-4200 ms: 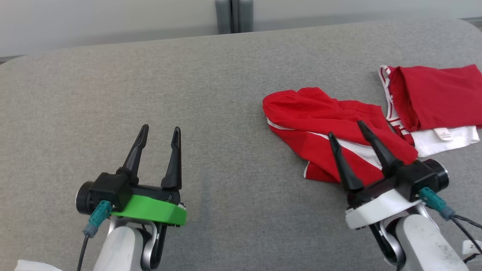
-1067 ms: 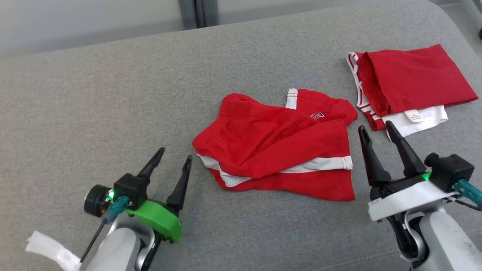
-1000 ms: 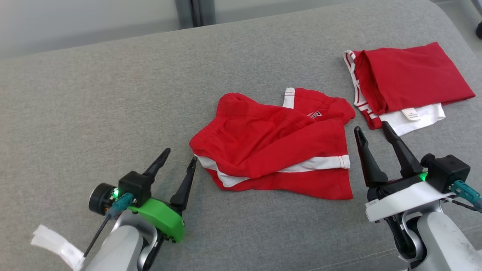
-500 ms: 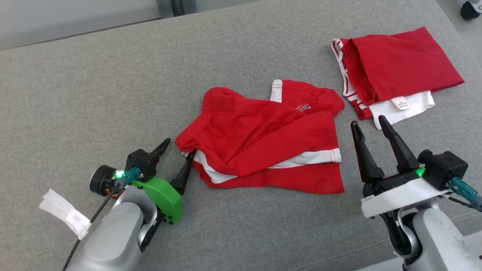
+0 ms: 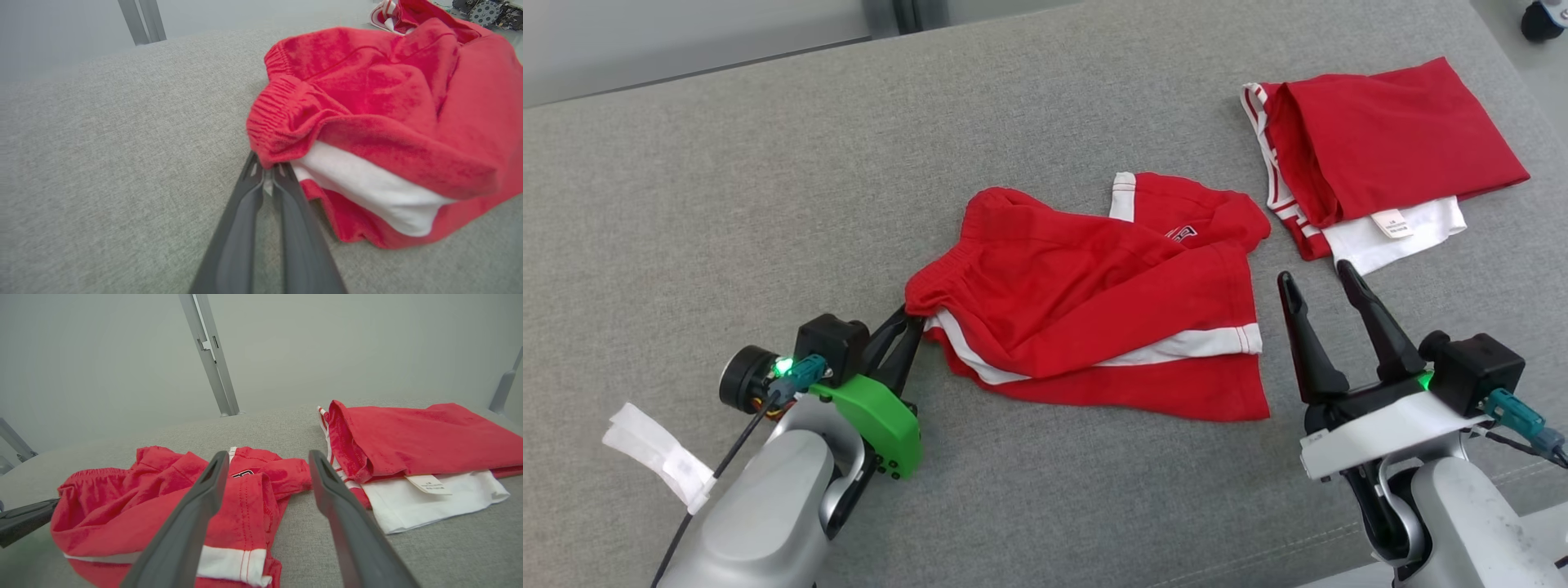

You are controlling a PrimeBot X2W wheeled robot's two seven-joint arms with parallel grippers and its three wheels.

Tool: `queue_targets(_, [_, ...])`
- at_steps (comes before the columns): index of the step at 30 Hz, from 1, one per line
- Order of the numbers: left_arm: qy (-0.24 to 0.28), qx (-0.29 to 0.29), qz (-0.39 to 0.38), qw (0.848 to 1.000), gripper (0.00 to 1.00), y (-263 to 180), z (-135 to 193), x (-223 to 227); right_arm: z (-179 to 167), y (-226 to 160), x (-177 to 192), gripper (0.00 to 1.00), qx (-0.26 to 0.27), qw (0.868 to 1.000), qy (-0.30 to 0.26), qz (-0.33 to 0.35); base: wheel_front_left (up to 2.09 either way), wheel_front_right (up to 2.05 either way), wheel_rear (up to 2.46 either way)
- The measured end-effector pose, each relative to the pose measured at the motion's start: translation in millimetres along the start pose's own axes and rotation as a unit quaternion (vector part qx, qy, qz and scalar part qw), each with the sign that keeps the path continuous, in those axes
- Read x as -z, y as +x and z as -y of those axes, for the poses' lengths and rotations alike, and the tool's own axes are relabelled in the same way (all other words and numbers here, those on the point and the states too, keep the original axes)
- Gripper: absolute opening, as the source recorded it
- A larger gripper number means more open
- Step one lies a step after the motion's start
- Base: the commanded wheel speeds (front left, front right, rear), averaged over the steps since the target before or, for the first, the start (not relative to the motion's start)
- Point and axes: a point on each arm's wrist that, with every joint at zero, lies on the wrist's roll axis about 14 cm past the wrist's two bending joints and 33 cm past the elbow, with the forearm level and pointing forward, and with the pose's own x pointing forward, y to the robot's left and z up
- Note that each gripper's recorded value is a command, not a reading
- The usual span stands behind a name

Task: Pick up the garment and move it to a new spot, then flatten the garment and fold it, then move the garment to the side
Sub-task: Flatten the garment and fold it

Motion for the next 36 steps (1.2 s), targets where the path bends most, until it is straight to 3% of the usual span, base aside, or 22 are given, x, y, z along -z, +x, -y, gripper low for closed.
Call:
queue_targets(14, [0.022, -0.007, 0.024, 0.999, 0.00, -17.6, -7.9, -18.4, -17.1, -33.0, 57.2, 1.00, -0.015, 0.996, 0.008, -0.092, 0.00, 0.00, 0.00])
queue_targets(23, [0.021, -0.007, 0.028, 0.999, 0.00, -20.0, -7.4, -19.7, -30.4, -24.4, 77.8, 1.00, -0.039, 0.991, 0.020, -0.126, 0.00, 0.00, 0.00])
queue_targets(36, [0.018, -0.012, 0.024, 0.999, 0.00, -22.6, -11.8, -14.9, -26.1, -12.4, 85.2, 1.00, -0.034, 0.989, 0.030, -0.138, 0.00, 0.00, 0.00])
